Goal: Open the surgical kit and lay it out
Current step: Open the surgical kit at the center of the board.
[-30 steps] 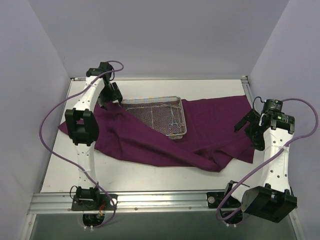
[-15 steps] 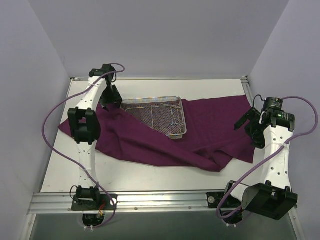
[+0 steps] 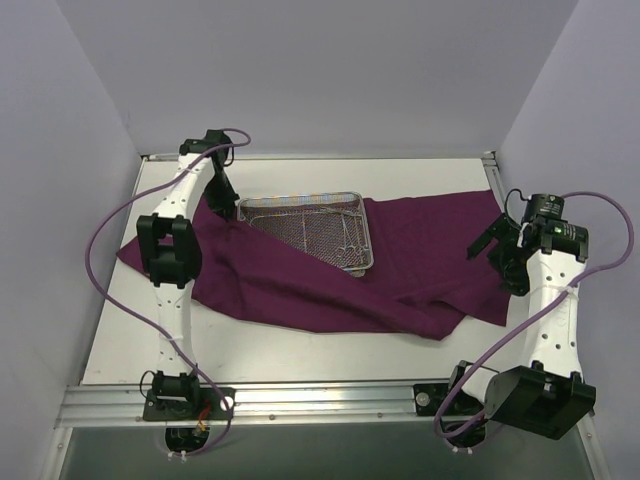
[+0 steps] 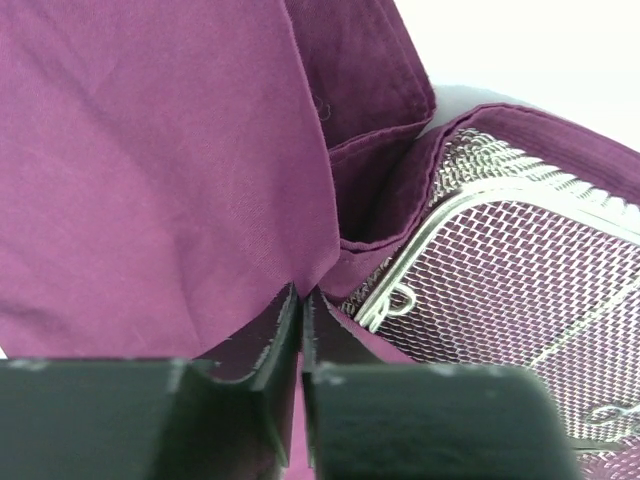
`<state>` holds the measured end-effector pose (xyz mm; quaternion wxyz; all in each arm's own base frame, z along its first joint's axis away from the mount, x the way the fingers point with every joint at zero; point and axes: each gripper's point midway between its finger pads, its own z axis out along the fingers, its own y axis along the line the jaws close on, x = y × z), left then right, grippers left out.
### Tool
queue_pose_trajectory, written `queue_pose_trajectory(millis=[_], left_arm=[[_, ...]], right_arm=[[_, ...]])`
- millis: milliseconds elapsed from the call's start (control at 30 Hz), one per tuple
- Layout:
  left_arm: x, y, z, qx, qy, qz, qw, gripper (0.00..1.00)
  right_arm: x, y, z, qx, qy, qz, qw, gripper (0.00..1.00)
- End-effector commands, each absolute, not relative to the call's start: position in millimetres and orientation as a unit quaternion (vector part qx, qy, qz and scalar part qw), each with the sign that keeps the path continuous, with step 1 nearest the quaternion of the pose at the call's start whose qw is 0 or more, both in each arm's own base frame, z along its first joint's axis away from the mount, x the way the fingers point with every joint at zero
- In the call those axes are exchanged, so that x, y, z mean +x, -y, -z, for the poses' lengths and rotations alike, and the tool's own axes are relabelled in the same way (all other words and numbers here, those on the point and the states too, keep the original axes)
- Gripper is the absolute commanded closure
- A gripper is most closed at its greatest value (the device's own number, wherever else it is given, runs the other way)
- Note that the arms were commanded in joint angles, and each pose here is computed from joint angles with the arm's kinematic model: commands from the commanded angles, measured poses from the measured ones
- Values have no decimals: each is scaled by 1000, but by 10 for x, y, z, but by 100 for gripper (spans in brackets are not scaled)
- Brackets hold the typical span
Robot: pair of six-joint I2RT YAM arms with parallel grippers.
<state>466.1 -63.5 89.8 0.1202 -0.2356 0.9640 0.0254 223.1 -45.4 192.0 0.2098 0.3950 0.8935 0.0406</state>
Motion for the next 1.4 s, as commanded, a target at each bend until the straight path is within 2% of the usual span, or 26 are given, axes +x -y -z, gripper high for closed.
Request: queue_pose_trajectory(millis=[0,67,333,533,633,667,733,767,833,867,933,1033,1100,1167,1200,1267,1300,1367], left_arm=[[4673,583,-1122,-238,-959,-26,150,91],[4653,574,-1164,-238,-959,-26,154,97],[4357,431,-1492,-238,-956,-37,167,98],[3596,122,-1817,-315,-929,-34,193,98],[3031,-66,-1907,-369,-906,-43,204,98],[2832,-105,-2075,-383,-892,-32,236,98],[2475,-238,-1936,-435,-871,-36,226,96],[2315,-257,-2064,-455,-853,-13,257,93],[1998,-330,-1964,-492,-834,-15,250,89],[1858,-336,-2065,-502,-818,-1,281,83],[1600,-357,-2034,-518,-810,-10,275,83],[1273,-388,-2117,-539,-792,-25,285,72],[1160,-387,-2166,-542,-790,-31,286,60],[1182,-395,-2239,-539,-790,-31,290,49],[1232,-401,-2267,-536,-791,-29,292,36],[1465,-353,-2297,-499,-819,-11,284,32],[1697,-369,-2364,-484,-821,3,303,31],[2141,-404,-2348,-441,-847,9,296,30]], right_arm=[[2290,422,-1970,379,-899,-46,214,11],[2313,382,-1961,369,-904,-48,212,11],[2747,122,-2064,306,-925,-51,220,14],[3169,-355,-2118,228,-943,-81,230,14],[3261,-628,-2102,181,-951,-97,231,13],[3272,-699,-2088,171,-953,-101,231,14],[3275,-929,-2077,139,-956,-106,236,13],[3265,-1007,-2077,130,-956,-111,238,13],[3224,-1147,-2036,120,-955,-126,240,13],[3230,-1202,-2028,116,-953,-136,245,13],[3161,-1269,-1973,112,-954,-148,236,13],[3122,-1294,-1969,105,-953,-153,238,13],[3120,-1275,-1981,103,-954,-148,241,13],[3137,-1274,-2010,99,-953,-147,246,13],[3143,-1270,-1998,100,-954,-145,243,13],[3173,-1258,-2015,99,-954,-140,245,12],[3202,-1260,-1987,100,-956,-137,242,12],[3296,-1253,-2020,105,-953,-135,250,12]])
